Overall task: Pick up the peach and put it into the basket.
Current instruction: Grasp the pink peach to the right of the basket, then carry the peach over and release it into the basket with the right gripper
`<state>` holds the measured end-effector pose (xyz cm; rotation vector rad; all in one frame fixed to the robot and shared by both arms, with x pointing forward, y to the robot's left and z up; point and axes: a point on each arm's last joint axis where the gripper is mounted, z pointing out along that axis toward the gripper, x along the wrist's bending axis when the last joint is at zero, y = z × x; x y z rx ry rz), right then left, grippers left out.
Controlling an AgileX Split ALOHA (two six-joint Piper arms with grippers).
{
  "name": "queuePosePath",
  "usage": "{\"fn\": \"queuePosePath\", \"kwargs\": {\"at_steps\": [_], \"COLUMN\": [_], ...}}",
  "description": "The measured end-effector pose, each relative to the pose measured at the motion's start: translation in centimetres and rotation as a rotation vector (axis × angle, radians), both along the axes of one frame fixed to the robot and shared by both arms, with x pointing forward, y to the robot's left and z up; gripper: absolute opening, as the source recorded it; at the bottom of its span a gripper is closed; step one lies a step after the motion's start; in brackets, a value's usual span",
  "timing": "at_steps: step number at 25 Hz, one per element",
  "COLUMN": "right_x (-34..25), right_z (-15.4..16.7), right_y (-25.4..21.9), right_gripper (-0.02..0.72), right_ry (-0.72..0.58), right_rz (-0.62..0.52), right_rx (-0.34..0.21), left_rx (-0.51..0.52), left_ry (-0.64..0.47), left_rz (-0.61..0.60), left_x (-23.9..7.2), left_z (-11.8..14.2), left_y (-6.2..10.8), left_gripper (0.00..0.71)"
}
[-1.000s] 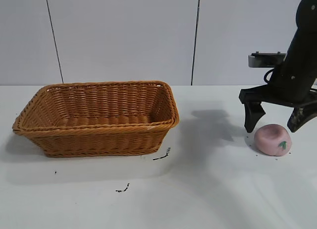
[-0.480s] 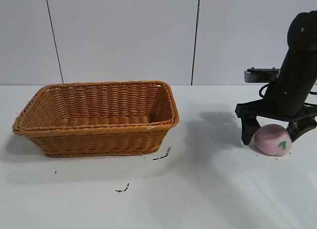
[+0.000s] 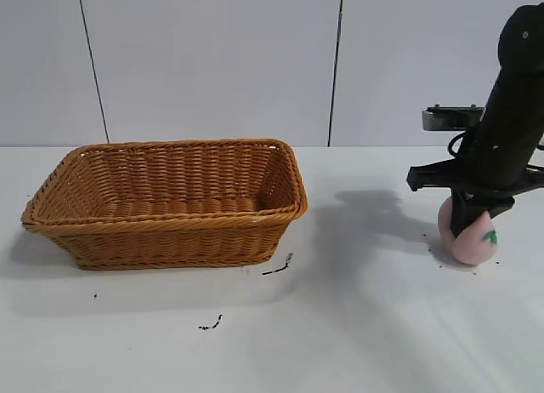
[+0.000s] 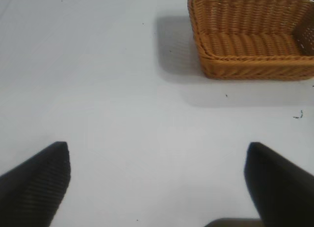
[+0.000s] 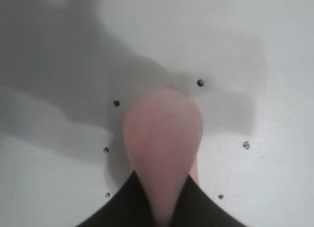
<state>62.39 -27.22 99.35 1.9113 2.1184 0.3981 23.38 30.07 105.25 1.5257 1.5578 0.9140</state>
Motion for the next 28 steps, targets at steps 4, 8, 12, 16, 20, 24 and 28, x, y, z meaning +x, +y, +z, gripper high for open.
{"fn": "queuePosePath", "kwargs": {"at_steps": [4,8,12,16,20,24,28], "right_x": [1.4,3.4,5.3,5.9,4.6,2.7,2.0], "right_z": [4.9,8.3,9.8,10.3,10.0,8.4,5.4], "right_y": [0.1,0.8,3.7,9.4,15.9,21.6,25.7], "right_gripper": [-0.014,-0.014,-0.014,-0.014,-0.014,-0.014,-0.014], "right_ry": [-0.052,-0.117,-0.14,-0.135,-0.139,-0.127,-0.126], "right_rz": [0.013,0.02,0.083,0.206,0.347,0.502,0.589], "right_rx": [0.001,0.03,0.041,0.052,0.07,0.064,0.067], "left_rx": [0.0,0.0,0.0,0.0,0.0,0.0,0.0], "left_ry": [0.0,0.0,0.0,0.0,0.0,0.0,0.0], "left_rz": [0.0,0.0,0.0,0.0,0.0,0.0,0.0], "left_x": [0.0,0.0,0.0,0.0,0.0,0.0,0.0], "left_z": [0.0,0.0,0.0,0.0,0.0,0.0,0.0], "left_y": [0.0,0.0,0.0,0.0,0.0,0.0,0.0], "left_gripper": [0.693,0.693,0.693,0.693,0.693,0.693,0.693]}}
